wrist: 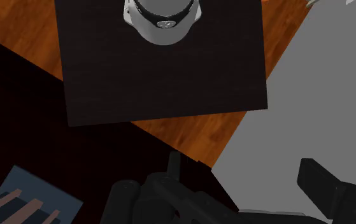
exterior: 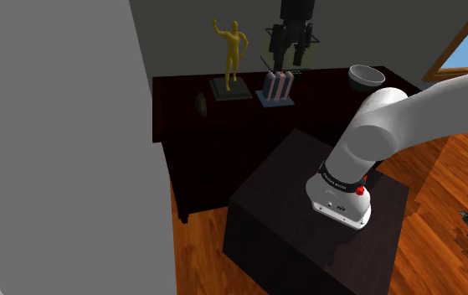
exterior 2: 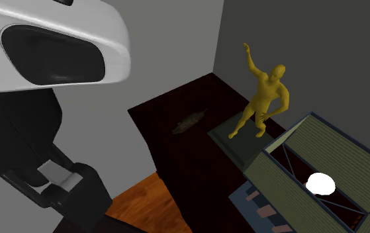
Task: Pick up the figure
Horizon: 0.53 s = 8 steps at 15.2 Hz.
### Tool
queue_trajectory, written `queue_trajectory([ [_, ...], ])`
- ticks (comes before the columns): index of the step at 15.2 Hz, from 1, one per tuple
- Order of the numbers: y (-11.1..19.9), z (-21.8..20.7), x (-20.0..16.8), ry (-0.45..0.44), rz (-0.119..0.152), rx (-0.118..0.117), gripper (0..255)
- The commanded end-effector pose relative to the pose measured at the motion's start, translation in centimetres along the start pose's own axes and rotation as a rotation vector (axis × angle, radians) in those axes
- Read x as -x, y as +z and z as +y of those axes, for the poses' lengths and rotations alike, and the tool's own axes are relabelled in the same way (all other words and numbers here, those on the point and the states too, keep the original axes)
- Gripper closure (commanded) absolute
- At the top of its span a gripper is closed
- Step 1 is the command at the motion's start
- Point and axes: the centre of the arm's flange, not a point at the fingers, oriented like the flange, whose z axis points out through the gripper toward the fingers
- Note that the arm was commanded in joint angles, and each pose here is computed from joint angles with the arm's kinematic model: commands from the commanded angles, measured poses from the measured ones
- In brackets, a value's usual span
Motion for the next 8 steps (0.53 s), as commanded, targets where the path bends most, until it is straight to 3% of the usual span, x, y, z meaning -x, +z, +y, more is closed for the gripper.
queue_trajectory([
  [1,0.0,0.0,0.0,0.0,0.0,0.0,0],
  [8,5.7,-0.7,-5.8,0.057,0.098,0.005,0],
])
